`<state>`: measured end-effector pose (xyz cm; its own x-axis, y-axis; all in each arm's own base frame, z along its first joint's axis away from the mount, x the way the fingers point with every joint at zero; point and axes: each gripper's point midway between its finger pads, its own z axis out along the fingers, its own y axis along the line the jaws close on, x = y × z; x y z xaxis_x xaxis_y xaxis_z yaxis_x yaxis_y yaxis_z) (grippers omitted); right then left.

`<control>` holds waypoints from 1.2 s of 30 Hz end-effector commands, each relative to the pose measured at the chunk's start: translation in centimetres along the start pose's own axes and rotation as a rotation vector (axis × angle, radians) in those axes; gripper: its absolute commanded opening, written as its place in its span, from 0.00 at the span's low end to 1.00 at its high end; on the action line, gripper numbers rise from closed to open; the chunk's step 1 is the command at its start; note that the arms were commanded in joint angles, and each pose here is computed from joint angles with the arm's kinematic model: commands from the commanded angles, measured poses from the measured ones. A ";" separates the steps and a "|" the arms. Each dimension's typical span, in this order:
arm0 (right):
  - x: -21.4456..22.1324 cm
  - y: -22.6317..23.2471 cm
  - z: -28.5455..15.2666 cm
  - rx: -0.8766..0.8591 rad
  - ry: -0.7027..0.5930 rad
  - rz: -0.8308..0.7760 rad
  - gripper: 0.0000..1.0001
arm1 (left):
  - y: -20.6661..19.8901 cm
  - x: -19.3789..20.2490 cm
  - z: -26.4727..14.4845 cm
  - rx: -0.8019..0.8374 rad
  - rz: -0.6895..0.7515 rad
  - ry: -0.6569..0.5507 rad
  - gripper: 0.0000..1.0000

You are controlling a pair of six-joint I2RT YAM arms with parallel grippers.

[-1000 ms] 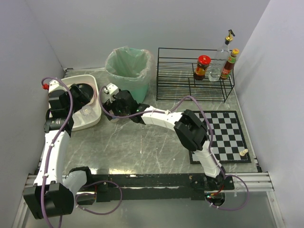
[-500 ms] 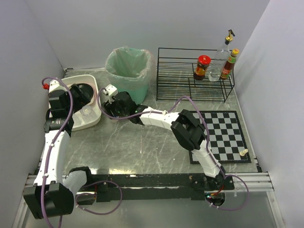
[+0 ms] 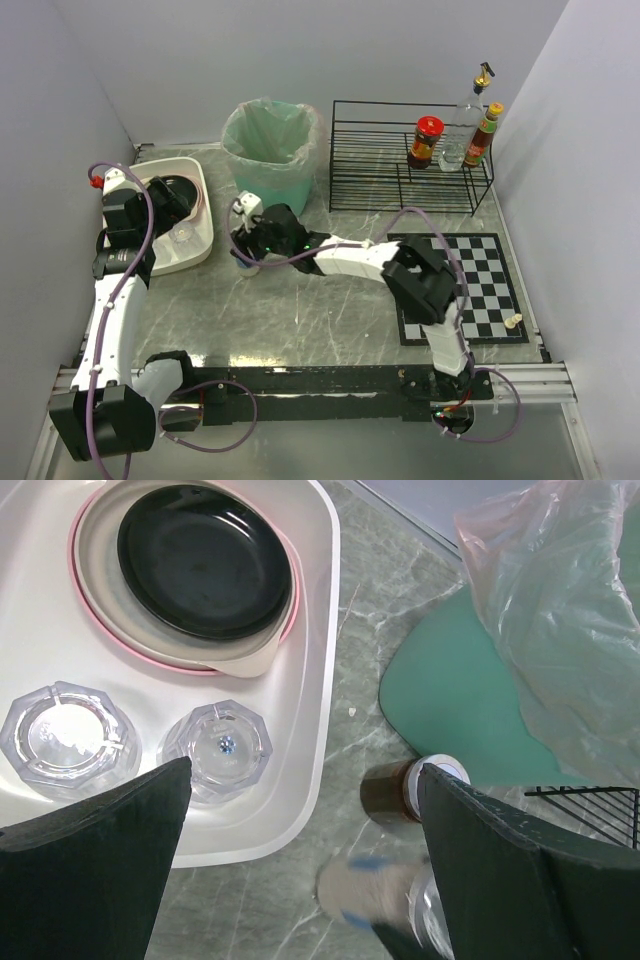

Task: Clear the kitchen counter

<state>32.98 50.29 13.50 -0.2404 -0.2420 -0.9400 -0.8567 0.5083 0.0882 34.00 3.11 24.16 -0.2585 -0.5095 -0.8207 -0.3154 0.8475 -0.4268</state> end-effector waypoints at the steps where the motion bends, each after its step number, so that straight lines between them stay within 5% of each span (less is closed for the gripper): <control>1: -9.5 3.6 -6.6 -0.126 -0.239 0.003 0.23 | -0.9 -1.7 -0.1 0.036 0.007 -0.052 0.99; 8: -11.7 1.5 -14.0 -0.014 -0.293 0.001 0.10 | -1.2 -1.7 -0.2 0.053 0.007 -0.048 0.99; 10: -12.6 -1.1 -16.1 0.078 -0.292 0.021 0.00 | -1.2 -1.8 -0.2 0.054 0.007 -0.050 0.99; 17: -16.4 -12.5 -24.9 0.435 -0.368 0.106 0.00 | -1.5 -1.7 -0.4 0.069 0.008 -0.051 0.99; 21: -17.0 -18.3 -28.0 0.606 -0.309 0.098 0.00 | -1.7 -1.5 -0.3 0.081 0.010 -0.039 0.99; 36: -18.1 -34.4 -30.5 0.873 -0.324 0.160 0.00 | -1.8 -1.2 -0.1 0.089 0.015 -0.024 0.99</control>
<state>50.09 13.17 33.71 -0.1742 0.0235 -0.9844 -0.1762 0.9828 0.0546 34.11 2.23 24.32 -0.2767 -0.5116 -0.8135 -0.2701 0.8538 -0.4451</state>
